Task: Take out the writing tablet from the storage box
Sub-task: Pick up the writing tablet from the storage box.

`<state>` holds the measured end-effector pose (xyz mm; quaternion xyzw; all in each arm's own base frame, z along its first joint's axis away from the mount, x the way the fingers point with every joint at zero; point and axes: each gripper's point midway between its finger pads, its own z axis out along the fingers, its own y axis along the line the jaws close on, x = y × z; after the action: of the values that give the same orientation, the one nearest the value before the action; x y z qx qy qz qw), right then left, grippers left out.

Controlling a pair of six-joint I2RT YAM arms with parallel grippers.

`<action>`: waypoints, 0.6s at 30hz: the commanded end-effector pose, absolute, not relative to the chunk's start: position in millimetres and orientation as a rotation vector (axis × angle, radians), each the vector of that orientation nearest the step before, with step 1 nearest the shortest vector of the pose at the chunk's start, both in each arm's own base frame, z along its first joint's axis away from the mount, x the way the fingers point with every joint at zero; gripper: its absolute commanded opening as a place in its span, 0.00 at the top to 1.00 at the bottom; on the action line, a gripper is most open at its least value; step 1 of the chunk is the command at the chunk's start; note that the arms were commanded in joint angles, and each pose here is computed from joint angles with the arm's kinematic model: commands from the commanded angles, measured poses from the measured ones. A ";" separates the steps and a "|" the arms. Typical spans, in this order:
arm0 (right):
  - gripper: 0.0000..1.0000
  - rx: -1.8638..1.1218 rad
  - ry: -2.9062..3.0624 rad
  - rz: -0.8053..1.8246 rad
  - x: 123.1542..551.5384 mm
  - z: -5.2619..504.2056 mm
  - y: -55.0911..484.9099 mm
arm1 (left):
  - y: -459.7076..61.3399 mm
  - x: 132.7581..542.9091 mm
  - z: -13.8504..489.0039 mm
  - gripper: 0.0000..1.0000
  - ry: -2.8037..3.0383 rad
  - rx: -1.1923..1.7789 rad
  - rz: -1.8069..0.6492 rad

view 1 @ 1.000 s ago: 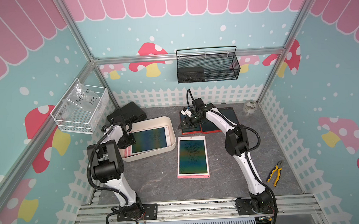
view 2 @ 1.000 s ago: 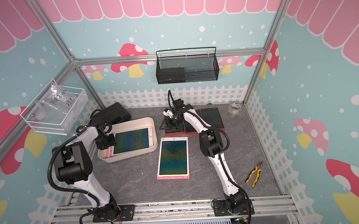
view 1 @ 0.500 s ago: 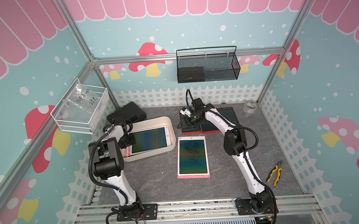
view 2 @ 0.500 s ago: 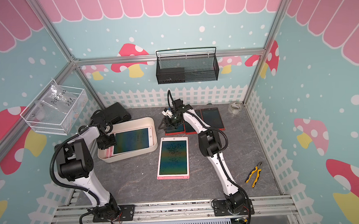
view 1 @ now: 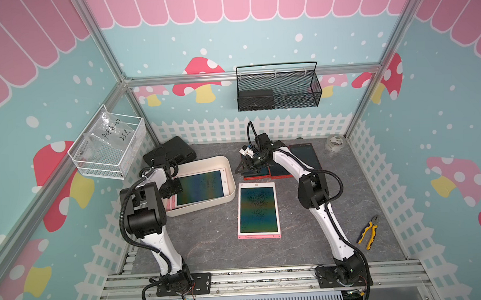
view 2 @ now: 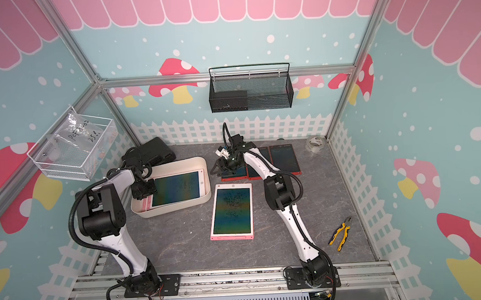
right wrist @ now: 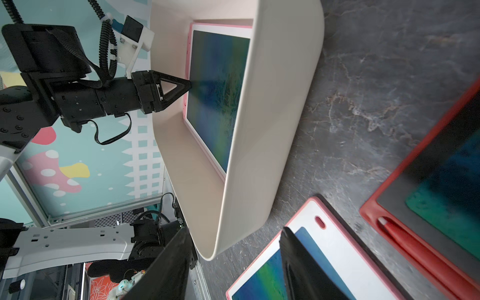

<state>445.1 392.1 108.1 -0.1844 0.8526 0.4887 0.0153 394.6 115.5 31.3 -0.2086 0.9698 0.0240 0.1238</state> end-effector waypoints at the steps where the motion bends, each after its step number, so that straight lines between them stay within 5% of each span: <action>1: 0.43 -0.586 2.647 1.563 442.8 99.9 402.0 | 111.5 386.1 10.2 0.50 2.897 -0.567 0.046; 18: 0.47 -0.607 2.639 1.651 431.6 95.4 420.5 | 91.7 388.0 20.3 0.51 2.881 -0.563 -0.058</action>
<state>439.5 406.7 94.1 -0.1760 0.8457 0.5038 -0.0075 400.2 108.1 31.4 -0.2036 0.9702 0.0050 0.1316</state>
